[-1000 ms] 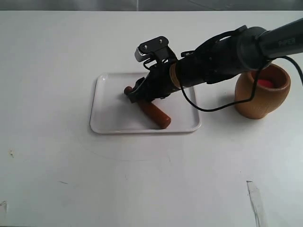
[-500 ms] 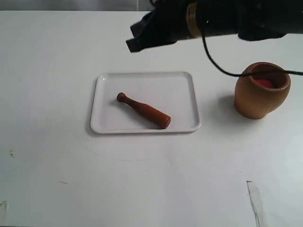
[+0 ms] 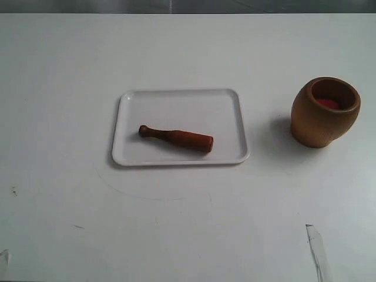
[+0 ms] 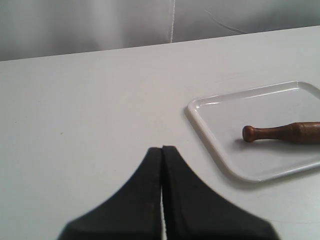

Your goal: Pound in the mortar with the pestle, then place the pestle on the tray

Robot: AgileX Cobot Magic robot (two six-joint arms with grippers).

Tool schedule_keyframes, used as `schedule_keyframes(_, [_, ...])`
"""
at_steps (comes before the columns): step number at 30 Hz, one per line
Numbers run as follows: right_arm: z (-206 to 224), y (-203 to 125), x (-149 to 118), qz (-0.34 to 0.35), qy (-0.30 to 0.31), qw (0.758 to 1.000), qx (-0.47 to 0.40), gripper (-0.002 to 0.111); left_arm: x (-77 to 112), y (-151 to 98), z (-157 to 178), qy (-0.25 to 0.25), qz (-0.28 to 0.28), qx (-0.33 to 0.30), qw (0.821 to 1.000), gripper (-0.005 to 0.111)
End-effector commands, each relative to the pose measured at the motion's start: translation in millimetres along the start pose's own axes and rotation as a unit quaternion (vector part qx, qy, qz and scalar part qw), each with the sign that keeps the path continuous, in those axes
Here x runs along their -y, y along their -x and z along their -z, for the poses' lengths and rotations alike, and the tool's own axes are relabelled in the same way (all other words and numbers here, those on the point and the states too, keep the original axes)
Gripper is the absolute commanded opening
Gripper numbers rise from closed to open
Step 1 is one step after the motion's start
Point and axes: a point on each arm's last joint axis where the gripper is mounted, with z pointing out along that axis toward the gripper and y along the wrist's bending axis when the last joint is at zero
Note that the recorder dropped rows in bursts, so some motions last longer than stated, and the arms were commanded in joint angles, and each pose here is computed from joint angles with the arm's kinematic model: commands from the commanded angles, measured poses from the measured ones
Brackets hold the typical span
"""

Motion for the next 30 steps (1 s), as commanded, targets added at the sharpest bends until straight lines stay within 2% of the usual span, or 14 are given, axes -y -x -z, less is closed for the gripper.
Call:
schedule_keyframes(1, [43.7, -18.1, -10.4, 0.0, -0.013, 1.0, 0.007, 0.0, 0.6, 0.4, 0.0, -0.004, 0.006, 0.004, 1.0, 0.0])
schedule_keyframes(4, [76.7, -44.9, -30.3, -0.001, 0.034, 0.999, 0.004, 0.0, 0.6, 0.4, 0.0, -0.004, 0.006, 0.004, 1.0, 0.0])
schedule_keyframes(11, [113.6, -62.1, -51.8, -0.002, 0.092, 0.995, 0.03, 0.0, 0.6, 0.4, 0.0, -0.004, 0.006, 0.004, 1.0, 0.0])
schedule_keyframes(21, [125.4, -56.5, -53.1, 0.005, 0.086, 0.995, 0.056, 0.0, 0.6, 0.4, 0.0, -0.004, 0.006, 0.004, 1.0, 0.0])
schedule_keyframes(25, [146.1, -48.5, -55.9, 0.018, 0.078, 0.992, 0.099, 0.0, 0.6, 0.4, 0.0, -0.004, 0.006, 0.004, 1.0, 0.0])
schedule_keyframes(30, [181.0, -45.4, -59.1, 0.039, 0.032, 0.986, 0.161, 0.0, 0.6, 0.4, 0.0, -0.004, 0.006, 0.004, 1.0, 0.0])
